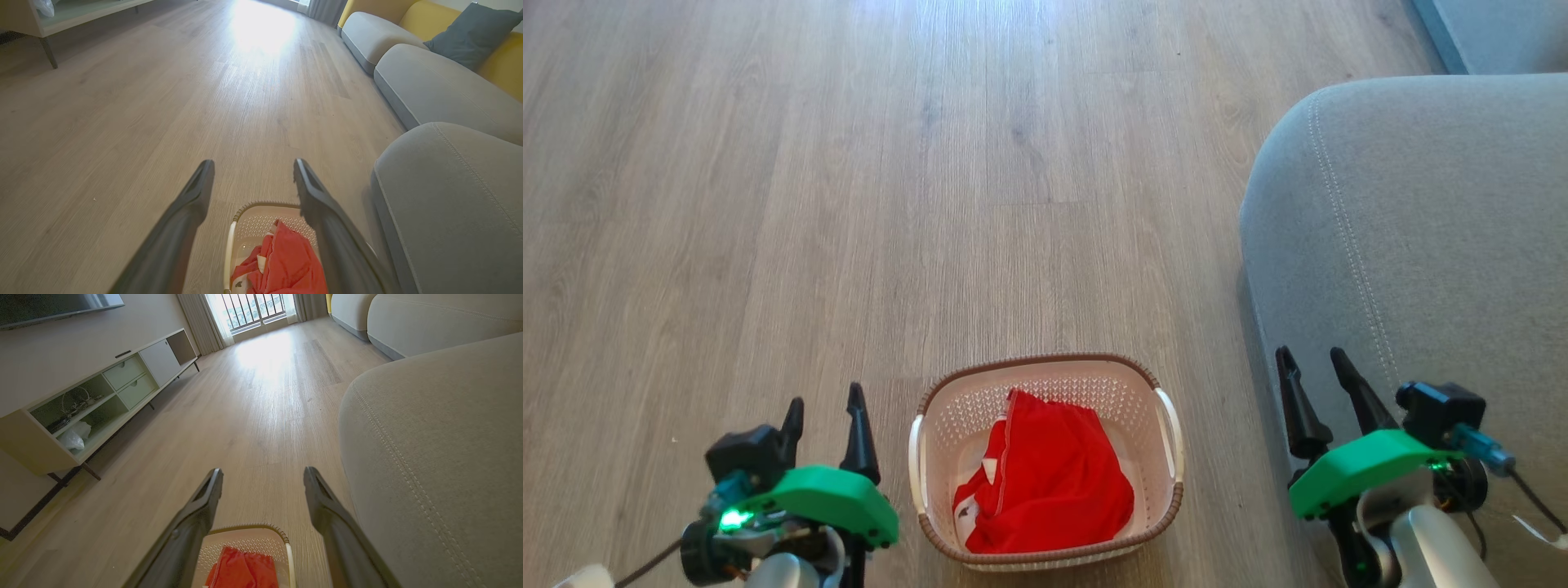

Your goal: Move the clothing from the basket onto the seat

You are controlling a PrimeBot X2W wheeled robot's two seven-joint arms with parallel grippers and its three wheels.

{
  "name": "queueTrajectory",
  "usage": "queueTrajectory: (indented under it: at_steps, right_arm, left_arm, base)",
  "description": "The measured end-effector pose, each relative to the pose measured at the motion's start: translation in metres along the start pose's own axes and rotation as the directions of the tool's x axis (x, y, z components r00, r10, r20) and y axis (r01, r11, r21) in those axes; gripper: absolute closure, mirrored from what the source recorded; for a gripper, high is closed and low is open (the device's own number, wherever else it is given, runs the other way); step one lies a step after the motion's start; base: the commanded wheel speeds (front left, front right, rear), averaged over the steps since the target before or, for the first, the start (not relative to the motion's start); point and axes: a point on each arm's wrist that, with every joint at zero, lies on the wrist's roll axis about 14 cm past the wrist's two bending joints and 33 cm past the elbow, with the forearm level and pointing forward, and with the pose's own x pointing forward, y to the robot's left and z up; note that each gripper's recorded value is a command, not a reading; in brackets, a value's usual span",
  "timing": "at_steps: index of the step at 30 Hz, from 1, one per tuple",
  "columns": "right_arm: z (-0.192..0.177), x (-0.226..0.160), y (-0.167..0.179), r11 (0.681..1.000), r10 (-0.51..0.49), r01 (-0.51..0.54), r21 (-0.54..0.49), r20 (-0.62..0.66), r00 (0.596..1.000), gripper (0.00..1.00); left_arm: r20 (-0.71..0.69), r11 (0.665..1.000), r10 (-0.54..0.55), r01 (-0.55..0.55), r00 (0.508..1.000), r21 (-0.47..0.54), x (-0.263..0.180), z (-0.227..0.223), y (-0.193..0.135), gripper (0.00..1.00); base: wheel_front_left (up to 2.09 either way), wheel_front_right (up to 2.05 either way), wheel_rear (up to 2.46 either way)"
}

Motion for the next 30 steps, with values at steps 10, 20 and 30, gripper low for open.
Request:
queueTrajectory:
  at_steps: [10, 20, 30]
  right_arm:
    - [0.000, 0.006, 0.009, 0.995, 0.039, -0.039, -0.095, -0.003, 0.999, 0.00]
    - [-0.020, 0.001, 0.010, 0.981, 0.060, -0.071, -0.183, -0.062, 0.996, 0.00]
    - [-0.019, 0.007, 0.013, 0.965, 0.084, -0.098, -0.242, -0.068, 0.994, 0.00]
  left_arm:
    - [0.048, 0.992, -0.037, 0.031, 0.998, 0.122, -0.003, 0.005, -0.013, 0.00]
    - [0.095, 0.969, -0.084, 0.060, 0.992, 0.239, -0.007, 0.009, -0.028, 0.00]
    - [0.115, 0.952, -0.120, 0.082, 0.986, 0.295, -0.009, 0.010, -0.038, 0.00]
  base:
    - [0.00, 0.00, 0.00]
    - [0.00, 0.00, 0.00]
    - [0.00, 0.00, 0.00]
